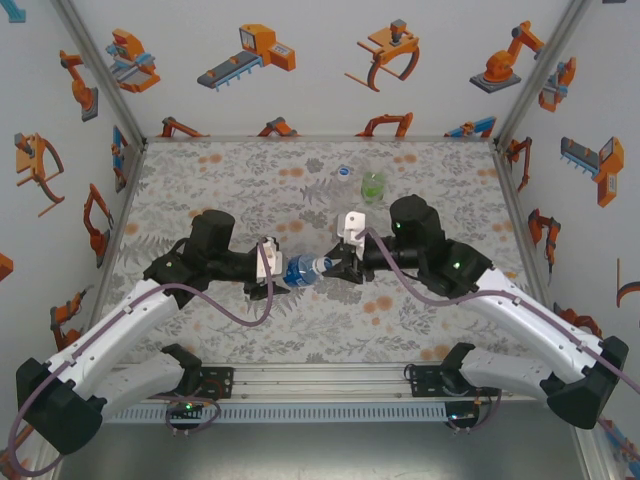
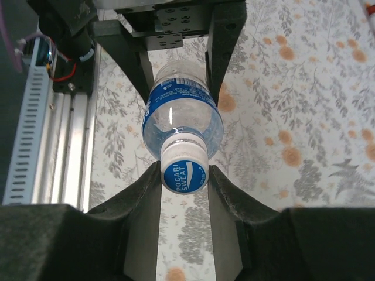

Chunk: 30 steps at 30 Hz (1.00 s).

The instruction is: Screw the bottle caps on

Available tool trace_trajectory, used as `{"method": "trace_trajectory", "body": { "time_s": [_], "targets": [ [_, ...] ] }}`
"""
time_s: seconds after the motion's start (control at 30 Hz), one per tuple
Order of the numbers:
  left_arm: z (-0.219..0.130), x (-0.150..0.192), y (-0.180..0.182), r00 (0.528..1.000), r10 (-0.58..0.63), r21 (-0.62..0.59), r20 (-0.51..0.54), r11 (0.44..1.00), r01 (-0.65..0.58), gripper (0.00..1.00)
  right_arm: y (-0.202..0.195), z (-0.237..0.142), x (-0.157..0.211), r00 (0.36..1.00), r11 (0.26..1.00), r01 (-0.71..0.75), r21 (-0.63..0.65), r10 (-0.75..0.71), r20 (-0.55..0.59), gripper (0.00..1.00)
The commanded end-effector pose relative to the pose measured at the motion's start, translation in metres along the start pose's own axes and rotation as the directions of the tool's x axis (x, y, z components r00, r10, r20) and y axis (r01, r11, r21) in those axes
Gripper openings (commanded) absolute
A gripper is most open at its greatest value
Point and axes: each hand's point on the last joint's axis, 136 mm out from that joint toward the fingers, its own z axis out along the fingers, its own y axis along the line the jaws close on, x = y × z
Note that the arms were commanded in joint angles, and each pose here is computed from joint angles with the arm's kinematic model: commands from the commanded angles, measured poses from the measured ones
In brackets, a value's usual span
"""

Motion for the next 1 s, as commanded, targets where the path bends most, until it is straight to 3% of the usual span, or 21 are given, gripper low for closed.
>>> {"method": "trace_trajectory", "body": {
  "time_s": [0.0,0.13,0.2,0.23,0.27,0.33,0.4,0.47,0.57,0.73,0.83,0.97],
  "targets": [
    [-0.004,-0.018,0.003,0.998,0.048,0.002,0.051,0.999,-0.048,0.00,-0.023,0.005,0.002,0.945,0.938,-0.326,0.114,0.323,0.047,0.08],
    [-0.005,-0.018,0.004,0.997,0.052,-0.007,0.049,0.999,-0.052,0.00,-0.043,0.012,0.018,0.718,0.698,-0.696,0.169,0.681,0.146,0.07],
    [-0.005,-0.018,0.004,0.997,0.052,-0.012,0.050,0.999,-0.051,0.00,-0.055,0.011,0.029,0.532,0.501,-0.847,0.179,0.811,0.244,0.07],
    [-0.005,-0.018,0.005,0.997,0.052,-0.016,0.052,0.999,-0.052,0.00,-0.062,0.009,0.039,0.406,0.365,-0.912,0.186,0.864,0.297,0.04],
    [-0.005,-0.018,0.005,0.997,0.051,-0.017,0.052,0.999,-0.050,0.00,-0.066,0.007,0.051,0.284,0.229,-0.954,0.193,0.897,0.339,0.00],
    [-0.005,-0.019,0.005,0.997,0.051,-0.018,0.054,0.999,-0.051,0.00,-0.068,0.005,0.067,0.122,0.048,-0.979,0.196,0.917,0.381,0.00],
    [-0.005,-0.019,0.006,0.997,0.051,-0.020,0.054,0.999,-0.050,0.00,-0.068,0.005,0.071,0.044,-0.038,-0.979,0.201,0.922,0.385,0.00],
    [-0.005,-0.019,0.005,0.997,0.052,-0.019,0.056,0.999,-0.051,0.00,-0.070,0.004,0.068,0.039,-0.051,-0.974,0.222,0.923,0.384,0.00],
    [-0.007,-0.021,0.005,0.997,0.055,-0.020,0.061,0.998,-0.054,0.00,-0.071,0.004,0.061,0.092,-0.002,-0.968,0.252,0.928,0.360,0.00],
    [-0.007,-0.021,0.005,0.997,0.057,-0.023,0.060,0.998,-0.055,0.00,-0.066,0.013,0.049,0.200,0.128,-0.955,0.266,0.944,0.264,0.23],
    [-0.007,-0.020,0.005,0.997,0.057,-0.024,0.058,0.998,-0.056,0.00,-0.066,0.007,0.039,0.303,0.233,-0.928,0.290,0.926,0.226,0.39],
    [-0.006,-0.019,0.005,0.997,0.053,-0.023,0.053,0.998,-0.052,0.00,-0.068,-0.012,0.016,0.484,0.408,-0.854,0.324,0.852,0.201,0.53]
  ]
}}
